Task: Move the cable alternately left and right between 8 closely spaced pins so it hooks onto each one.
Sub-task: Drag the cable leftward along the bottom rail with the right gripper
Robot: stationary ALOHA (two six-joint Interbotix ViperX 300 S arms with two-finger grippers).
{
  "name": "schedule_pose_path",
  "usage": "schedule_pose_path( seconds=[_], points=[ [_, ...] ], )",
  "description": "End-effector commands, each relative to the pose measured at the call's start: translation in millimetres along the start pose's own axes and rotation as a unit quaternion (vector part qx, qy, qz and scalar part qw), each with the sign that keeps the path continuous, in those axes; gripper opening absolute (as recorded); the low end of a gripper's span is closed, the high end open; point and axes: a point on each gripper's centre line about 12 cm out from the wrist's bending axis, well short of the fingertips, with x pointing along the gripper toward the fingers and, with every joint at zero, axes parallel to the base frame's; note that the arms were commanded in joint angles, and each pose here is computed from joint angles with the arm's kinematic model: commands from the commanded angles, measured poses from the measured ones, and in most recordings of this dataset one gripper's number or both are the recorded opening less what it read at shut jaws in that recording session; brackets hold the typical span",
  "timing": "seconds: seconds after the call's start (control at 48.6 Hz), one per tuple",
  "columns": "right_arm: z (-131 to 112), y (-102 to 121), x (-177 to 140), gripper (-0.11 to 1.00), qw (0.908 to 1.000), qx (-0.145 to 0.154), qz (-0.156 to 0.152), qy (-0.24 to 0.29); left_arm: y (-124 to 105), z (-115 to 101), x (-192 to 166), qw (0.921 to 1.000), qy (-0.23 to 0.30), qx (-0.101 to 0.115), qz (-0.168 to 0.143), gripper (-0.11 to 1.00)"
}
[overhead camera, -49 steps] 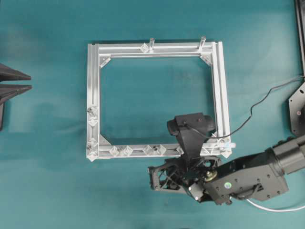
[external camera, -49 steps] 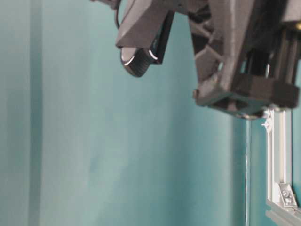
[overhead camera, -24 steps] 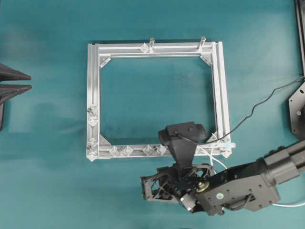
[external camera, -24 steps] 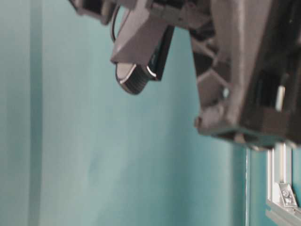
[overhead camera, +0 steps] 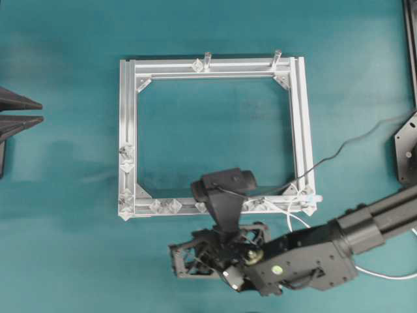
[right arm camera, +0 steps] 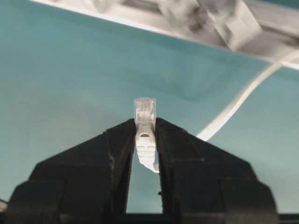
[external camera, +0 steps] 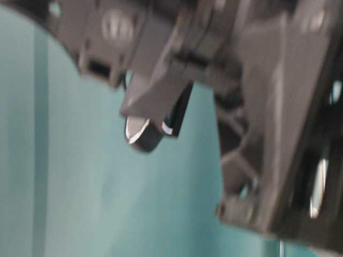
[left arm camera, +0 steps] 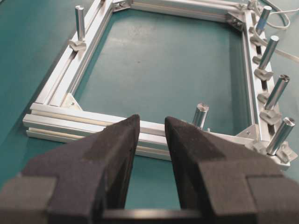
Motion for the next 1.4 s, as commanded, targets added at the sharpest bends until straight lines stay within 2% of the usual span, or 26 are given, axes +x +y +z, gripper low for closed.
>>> schedule_pose_path(
  seconds=[0.0, 0.123, 0.391, 0.781, 1.378],
  points=[
    [7, 19, -12, 0.19, 0.9996, -0.002, 0.028, 0.004, 0, 7, 0, 1.0000, -0.006, -0.002, 0.002, 0.34],
    [14, 26, -8, 0.19, 0.9995, -0.015, 0.029, 0.001, 0, 7, 0, 1.0000, -0.006, -0.002, 0.001, 0.34],
    [35, 27, 0, 0.19, 0.9997, -0.009, 0.019, -0.010, 0, 6, 0, 1.0000, -0.004, -0.002, 0.002, 0.34],
    [59, 27, 9, 0.19, 0.9997, -0.018, 0.005, -0.018, 0, 5, 0, 1.0000, -0.003, -0.001, 0.002, 0.34],
    [61, 25, 13, 0.19, 0.9996, -0.019, 0.000, -0.019, 0, 5, 0, 1.0000, -0.004, -0.002, 0.002, 0.34]
  ],
)
